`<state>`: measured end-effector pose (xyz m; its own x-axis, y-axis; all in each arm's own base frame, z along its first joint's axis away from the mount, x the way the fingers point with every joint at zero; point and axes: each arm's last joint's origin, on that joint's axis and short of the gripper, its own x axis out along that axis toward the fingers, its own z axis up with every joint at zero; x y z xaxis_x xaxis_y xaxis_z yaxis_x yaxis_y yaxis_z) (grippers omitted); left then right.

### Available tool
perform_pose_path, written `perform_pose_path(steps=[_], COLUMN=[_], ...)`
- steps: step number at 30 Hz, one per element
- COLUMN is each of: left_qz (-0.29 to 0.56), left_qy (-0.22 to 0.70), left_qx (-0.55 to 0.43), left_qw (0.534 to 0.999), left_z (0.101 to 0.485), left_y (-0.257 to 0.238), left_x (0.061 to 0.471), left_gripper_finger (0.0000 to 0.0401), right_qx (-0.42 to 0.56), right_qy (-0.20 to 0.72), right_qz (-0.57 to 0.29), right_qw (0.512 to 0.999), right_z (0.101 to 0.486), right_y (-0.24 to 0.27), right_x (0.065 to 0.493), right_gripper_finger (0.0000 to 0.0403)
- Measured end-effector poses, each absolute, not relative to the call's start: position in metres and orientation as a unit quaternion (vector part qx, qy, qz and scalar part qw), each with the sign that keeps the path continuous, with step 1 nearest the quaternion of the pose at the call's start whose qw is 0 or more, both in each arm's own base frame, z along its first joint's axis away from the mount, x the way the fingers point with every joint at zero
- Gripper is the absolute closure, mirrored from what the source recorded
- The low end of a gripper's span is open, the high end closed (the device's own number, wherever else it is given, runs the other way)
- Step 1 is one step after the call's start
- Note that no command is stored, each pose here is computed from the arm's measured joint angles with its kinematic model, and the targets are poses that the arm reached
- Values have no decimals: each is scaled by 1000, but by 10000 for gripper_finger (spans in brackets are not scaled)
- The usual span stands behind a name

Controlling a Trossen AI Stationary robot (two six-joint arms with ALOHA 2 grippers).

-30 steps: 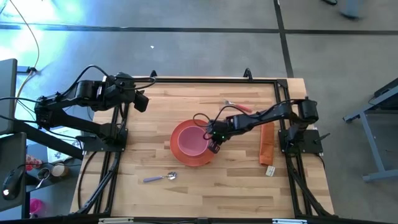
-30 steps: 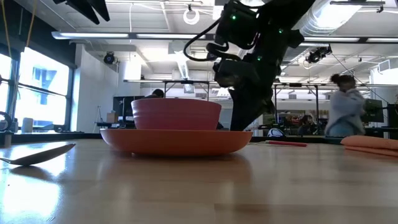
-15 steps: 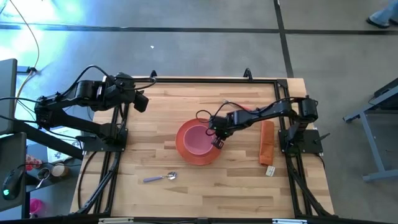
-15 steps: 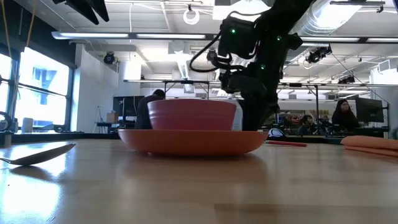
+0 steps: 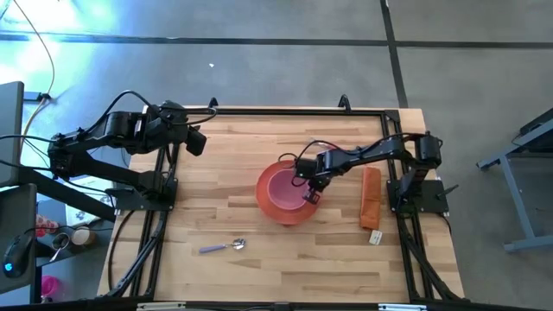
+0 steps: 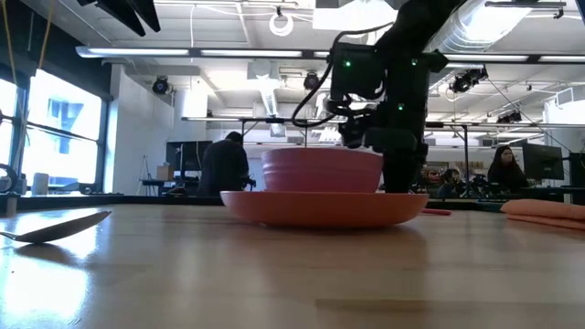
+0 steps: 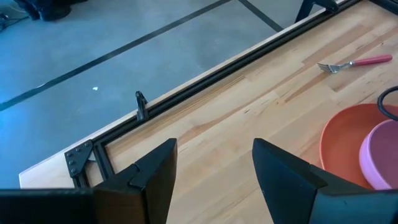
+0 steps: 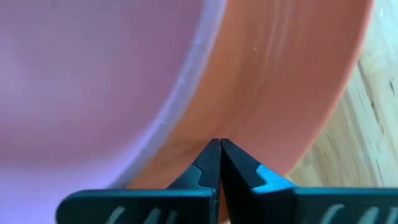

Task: Set table place
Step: Adjust the plate, then put the fork to the right side of the plate

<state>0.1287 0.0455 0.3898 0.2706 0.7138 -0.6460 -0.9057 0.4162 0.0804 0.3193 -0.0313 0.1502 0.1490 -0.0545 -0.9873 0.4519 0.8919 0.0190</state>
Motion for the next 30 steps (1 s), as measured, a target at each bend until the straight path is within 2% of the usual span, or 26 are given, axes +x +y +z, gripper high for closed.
perform_pose_path(steps=[4,10,15,21,25,30], left_qz=[518,518,519,520,517,516], left_qy=[311,313,318,333,345,351], left_qx=[-154,-154,-153,-147,-147,-153], left_qw=[782,781,779,773,769,766], left_z=[390,389,387,383,379,376], left_y=[46,46,47,49,50,51], left_x=[129,130,135,145,152,157], left_gripper_finger=[203,203,203,203,203,203], right_qx=[161,168,169,180,182,171], right_qy=[621,564,504,487,500,530], right_qz=[-169,-174,-213,-249,-264,-279], right_qw=[748,790,820,818,805,782], right_z=[159,204,249,279,282,277], right_y=[-31,-30,-38,-53,-62,-72], right_x=[317,304,276,240,227,223], right_gripper_finger=[403,403,403,400,377,326])
